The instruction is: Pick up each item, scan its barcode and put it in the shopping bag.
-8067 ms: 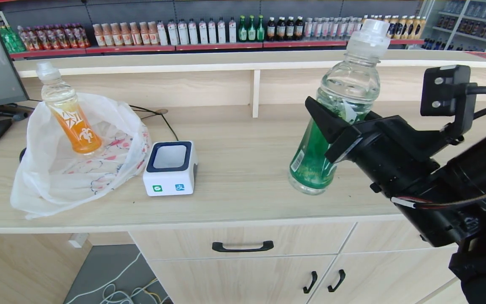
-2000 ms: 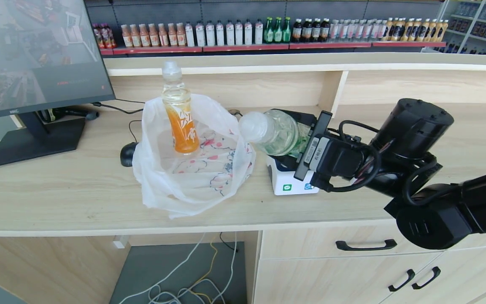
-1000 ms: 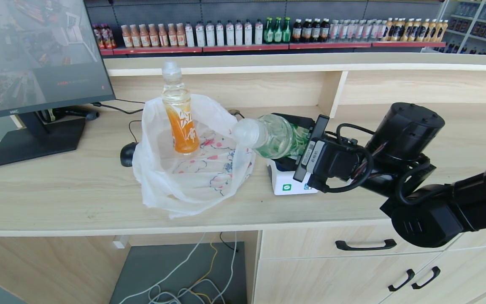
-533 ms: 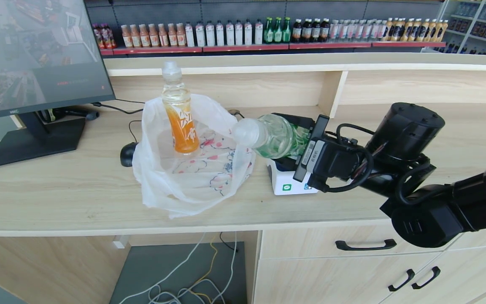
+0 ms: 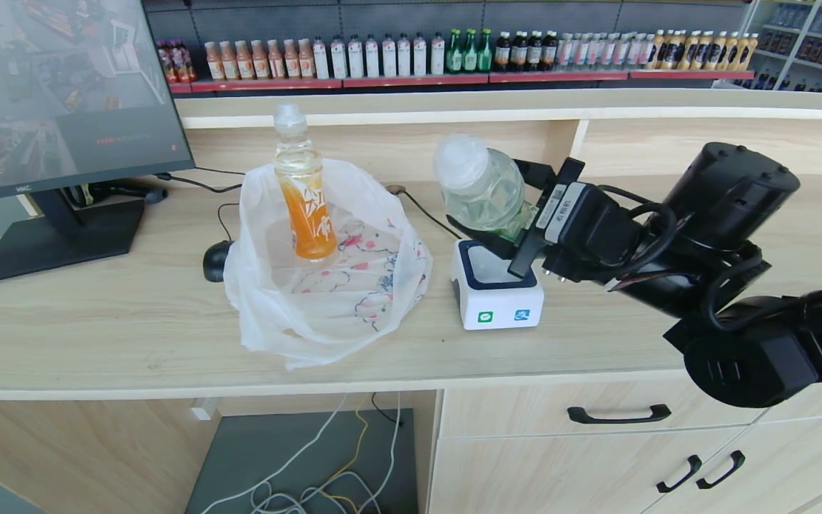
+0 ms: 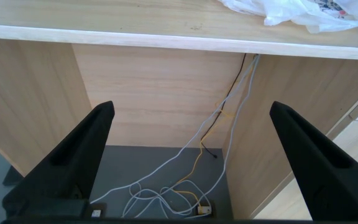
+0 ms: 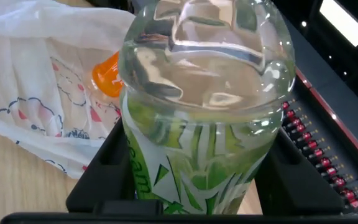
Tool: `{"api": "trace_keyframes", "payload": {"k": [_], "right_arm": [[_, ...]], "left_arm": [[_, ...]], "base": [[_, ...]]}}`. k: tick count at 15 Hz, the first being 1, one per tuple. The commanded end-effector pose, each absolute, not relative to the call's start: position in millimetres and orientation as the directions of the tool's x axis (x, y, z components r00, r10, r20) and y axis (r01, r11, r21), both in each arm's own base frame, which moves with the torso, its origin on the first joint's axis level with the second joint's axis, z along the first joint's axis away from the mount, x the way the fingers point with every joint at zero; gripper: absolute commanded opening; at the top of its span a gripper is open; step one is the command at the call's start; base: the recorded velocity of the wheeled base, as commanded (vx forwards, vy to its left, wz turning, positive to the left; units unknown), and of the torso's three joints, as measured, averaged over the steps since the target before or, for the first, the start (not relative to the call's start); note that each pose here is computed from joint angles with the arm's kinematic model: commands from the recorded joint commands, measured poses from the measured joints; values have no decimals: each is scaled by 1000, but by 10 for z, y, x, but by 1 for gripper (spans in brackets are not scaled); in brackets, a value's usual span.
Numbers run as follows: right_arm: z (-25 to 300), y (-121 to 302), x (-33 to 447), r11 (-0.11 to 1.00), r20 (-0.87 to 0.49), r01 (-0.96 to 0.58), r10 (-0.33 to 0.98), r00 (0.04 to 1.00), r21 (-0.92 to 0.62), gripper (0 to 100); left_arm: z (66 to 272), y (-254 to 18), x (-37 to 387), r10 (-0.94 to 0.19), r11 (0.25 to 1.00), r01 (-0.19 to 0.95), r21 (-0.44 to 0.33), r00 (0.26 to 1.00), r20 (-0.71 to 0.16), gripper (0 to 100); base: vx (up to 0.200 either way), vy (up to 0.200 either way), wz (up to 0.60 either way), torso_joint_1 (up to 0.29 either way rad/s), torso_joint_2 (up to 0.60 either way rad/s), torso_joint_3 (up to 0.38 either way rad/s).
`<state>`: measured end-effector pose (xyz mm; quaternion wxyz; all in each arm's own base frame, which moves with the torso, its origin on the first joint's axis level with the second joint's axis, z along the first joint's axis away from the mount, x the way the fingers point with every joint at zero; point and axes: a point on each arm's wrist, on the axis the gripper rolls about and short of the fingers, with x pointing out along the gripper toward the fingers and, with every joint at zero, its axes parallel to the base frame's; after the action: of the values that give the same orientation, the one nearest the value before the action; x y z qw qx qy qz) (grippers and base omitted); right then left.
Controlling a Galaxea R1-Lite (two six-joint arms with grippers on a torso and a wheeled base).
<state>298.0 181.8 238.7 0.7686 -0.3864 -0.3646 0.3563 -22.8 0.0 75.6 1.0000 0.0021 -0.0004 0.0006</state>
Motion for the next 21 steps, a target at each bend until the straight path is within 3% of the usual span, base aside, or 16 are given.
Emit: {"api": "trace_keyframes", "payload": {"k": [1,8,11,13,15,21], "right_arm": [[2573,1777,2911,496,338,-256,812,477,-830,0],[2859,1522,2796,763,522,-355,634,570,-540,0],[2779,1398,2755,819,564,-380,573,595,-431,0],[2640,1345,2701,877,600,-393,477,642,-277,0],[2443,1313,2713,890,540,-410,450,711,-200,0],[2380,1291,2709,917,521,-379,384,763,-123,0]], "left_arm": [[756,0,-228,2,1000,-2,5,1000,2,100],[756,0,-228,2,1000,-2,5,1000,2,100],[756,0,-228,2,1000,-2,5,1000,2,100],[756,0,-228,2,1000,-2,5,1000,2,100],[756,0,-228,2,1000,-2,5,1000,2,100],[756,0,-228,2,1000,-2,3,1000,2,100]], "base": [[0,0,0,0,0,0],[0,0,0,0,0,0],[0,0,0,0,0,0],[0,0,0,0,0,0],[0,0,0,0,0,0],[0,0,0,0,0,0]]}}
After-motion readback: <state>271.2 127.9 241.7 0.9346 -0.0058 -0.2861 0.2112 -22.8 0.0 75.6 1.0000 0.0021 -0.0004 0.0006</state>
